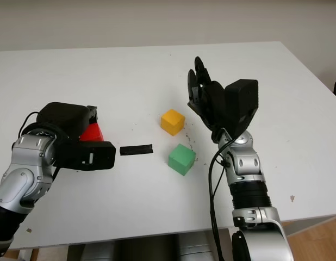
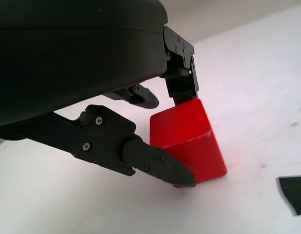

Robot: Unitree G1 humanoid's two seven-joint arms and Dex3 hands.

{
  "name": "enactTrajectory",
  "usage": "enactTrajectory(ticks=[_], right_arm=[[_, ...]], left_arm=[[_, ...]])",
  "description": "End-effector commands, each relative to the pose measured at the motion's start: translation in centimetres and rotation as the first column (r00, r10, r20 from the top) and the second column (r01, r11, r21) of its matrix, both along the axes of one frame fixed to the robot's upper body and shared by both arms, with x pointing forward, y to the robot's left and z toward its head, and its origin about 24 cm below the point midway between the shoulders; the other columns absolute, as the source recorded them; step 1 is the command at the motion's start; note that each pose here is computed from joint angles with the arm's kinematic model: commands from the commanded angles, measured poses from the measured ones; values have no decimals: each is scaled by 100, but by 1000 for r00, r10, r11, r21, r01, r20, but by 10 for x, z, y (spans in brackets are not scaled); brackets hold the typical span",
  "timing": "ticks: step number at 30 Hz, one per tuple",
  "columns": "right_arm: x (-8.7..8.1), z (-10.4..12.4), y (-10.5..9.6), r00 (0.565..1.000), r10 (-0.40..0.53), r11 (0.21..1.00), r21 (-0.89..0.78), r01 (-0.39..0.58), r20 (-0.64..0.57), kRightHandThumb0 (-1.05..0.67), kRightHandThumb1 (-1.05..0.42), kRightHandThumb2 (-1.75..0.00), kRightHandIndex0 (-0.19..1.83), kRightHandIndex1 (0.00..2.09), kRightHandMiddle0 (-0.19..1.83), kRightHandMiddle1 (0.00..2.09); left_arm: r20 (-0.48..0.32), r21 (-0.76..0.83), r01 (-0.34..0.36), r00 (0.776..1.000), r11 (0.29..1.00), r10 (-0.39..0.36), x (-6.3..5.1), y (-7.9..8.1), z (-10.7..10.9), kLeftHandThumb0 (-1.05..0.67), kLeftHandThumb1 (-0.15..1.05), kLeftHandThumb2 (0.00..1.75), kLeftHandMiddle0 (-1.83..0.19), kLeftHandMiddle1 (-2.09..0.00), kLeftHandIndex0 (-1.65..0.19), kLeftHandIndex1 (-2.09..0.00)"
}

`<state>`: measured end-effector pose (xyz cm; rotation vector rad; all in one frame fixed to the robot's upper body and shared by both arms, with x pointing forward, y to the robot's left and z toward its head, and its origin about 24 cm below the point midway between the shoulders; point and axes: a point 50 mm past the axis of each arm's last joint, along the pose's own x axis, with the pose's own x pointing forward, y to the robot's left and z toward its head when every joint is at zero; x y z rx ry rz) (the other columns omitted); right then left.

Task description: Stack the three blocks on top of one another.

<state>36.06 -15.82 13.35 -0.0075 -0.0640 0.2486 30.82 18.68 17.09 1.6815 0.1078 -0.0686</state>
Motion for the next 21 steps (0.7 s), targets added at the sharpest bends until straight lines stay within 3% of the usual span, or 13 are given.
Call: enactTrajectory(ticks=[1,12,15,21], right_arm=[[-1,2,-1,1000,-7,1000,7,7,16,-74,-105,-75,-19,0,-19,0],[-2,2,0,1000,0,1000,1,0,8,-73,-105,-75,-19,0,-19,0],[-2,2,1,1000,-2,1000,3,2,5,-73,-105,-75,-19,0,-19,0],[-2,4,5,1000,5,1000,2,-5,9,-72,-105,-75,-19,0,-19,0]], left_arm=[[44,-35,20,999,999,-18,-2,3,7,-42,99,6,-56,-11,-29,-134],[95,-71,97,991,993,-90,-9,3,21,-47,97,5,-61,-11,-40,-137],[60,-59,112,992,992,-109,-10,0,30,-47,97,5,-62,-13,-39,-135],[-87,-84,129,987,988,-136,-9,-6,44,-41,98,5,-55,-9,-36,-138]])
